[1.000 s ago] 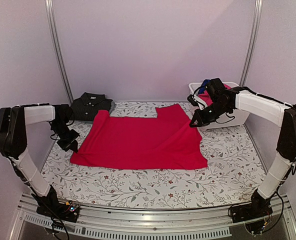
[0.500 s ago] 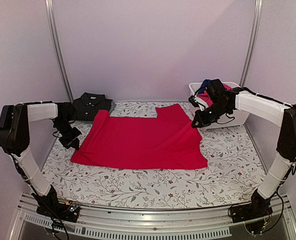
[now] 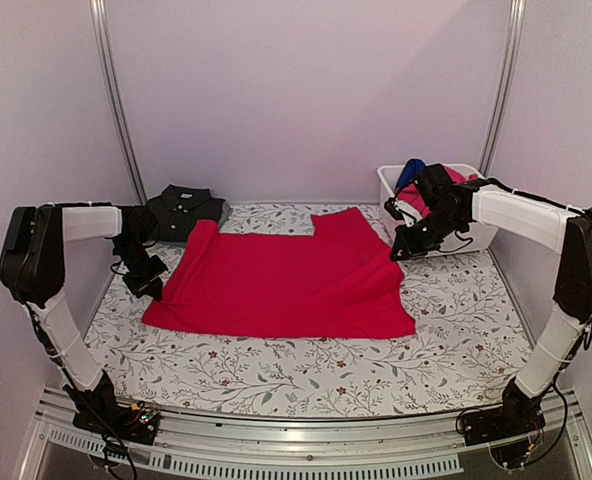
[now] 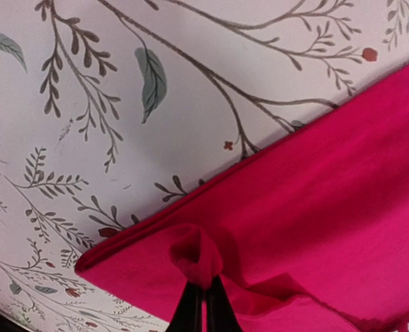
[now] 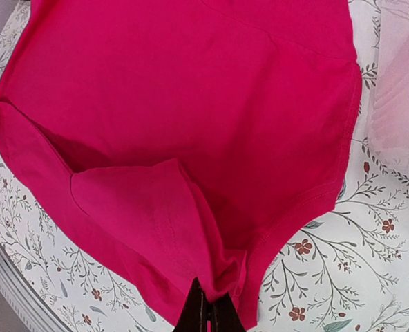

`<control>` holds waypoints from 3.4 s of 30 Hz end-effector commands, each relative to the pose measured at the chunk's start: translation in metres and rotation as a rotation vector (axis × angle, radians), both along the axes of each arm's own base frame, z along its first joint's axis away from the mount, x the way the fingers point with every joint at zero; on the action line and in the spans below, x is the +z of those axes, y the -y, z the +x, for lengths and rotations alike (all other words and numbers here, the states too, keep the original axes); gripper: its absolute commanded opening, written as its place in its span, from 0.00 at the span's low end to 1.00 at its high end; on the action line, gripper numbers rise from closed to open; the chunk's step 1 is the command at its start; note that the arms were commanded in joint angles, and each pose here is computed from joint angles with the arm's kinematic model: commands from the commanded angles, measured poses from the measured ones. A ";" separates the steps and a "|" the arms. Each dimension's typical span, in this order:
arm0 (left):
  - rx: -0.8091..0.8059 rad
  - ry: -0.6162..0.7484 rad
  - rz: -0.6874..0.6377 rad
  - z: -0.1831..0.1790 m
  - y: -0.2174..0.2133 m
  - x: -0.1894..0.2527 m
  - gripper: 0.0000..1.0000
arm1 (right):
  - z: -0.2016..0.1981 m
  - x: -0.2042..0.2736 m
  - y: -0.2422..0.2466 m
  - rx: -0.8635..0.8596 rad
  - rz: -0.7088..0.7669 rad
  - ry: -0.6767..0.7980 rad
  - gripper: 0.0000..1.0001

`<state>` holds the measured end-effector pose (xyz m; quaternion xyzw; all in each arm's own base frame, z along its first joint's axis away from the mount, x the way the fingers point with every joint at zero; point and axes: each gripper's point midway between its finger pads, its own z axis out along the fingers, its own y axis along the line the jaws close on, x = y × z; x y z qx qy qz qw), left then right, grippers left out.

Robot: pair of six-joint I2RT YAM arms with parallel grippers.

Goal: Fold and stack the mixed laundry pile
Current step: Fold the flattened T-shirt at the center of the board, then smooth out the 1/3-folded T-shirt at the center of the board, then move the 1/3-folded T-shirt to the center of the board.

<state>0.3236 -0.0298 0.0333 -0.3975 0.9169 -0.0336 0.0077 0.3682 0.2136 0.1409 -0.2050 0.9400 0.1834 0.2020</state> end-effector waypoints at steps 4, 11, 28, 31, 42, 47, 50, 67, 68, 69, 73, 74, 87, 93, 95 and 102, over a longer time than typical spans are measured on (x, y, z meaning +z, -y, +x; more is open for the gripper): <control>-0.070 0.044 0.001 0.017 0.004 -0.001 0.03 | 0.013 0.011 -0.002 -0.033 0.016 0.008 0.23; -0.142 0.100 -0.075 0.016 -0.005 0.012 0.34 | -0.041 -0.006 0.013 -0.089 0.110 -0.212 0.50; -0.138 0.099 -0.140 -0.043 -0.016 0.000 0.50 | -0.082 -0.088 0.019 -0.184 0.100 -0.458 0.45; -0.127 0.101 -0.149 -0.043 -0.017 -0.001 0.50 | -0.081 -0.097 0.019 -0.187 0.091 -0.477 0.44; -0.118 0.097 -0.145 -0.044 -0.023 -0.002 0.50 | -0.091 -0.106 0.033 -0.213 0.022 -0.487 0.43; -0.117 0.099 -0.159 -0.042 -0.021 -0.004 0.50 | -0.085 -0.106 0.027 -0.220 0.050 -0.492 0.46; -0.116 0.103 -0.169 -0.039 -0.019 -0.004 0.50 | -0.084 -0.108 0.027 -0.221 0.043 -0.497 0.48; -0.098 0.082 -0.155 -0.049 -0.023 -0.001 0.47 | -0.140 -0.114 0.050 -0.225 -0.013 -0.578 0.00; -0.098 0.078 -0.153 -0.050 -0.023 -0.002 0.47 | -0.140 -0.115 0.051 -0.229 -0.014 -0.577 0.00; -0.096 0.075 -0.154 -0.051 -0.023 -0.003 0.47 | -0.139 -0.115 0.050 -0.233 -0.006 -0.575 0.00; -0.069 0.043 -0.151 -0.062 -0.023 -0.010 0.45 | -0.128 -0.117 0.043 -0.243 0.014 -0.571 0.00; -0.058 0.036 -0.146 -0.064 -0.024 -0.011 0.45 | -0.125 -0.118 0.043 -0.247 0.015 -0.571 0.00; 0.006 0.009 -0.115 -0.063 -0.034 -0.026 0.22 | -0.126 -0.127 0.047 -0.238 -0.023 -0.583 0.00; 0.062 -0.038 -0.142 -0.085 -0.031 -0.023 0.00 | -0.137 -0.127 0.051 -0.232 -0.037 -0.606 0.00; 0.082 -0.038 -0.145 -0.094 -0.029 -0.016 0.00 | -0.143 -0.125 0.051 -0.236 -0.029 -0.623 0.00; 0.137 -0.076 -0.116 -0.131 -0.029 0.003 0.00 | -0.175 -0.119 0.060 -0.262 -0.032 -0.685 0.00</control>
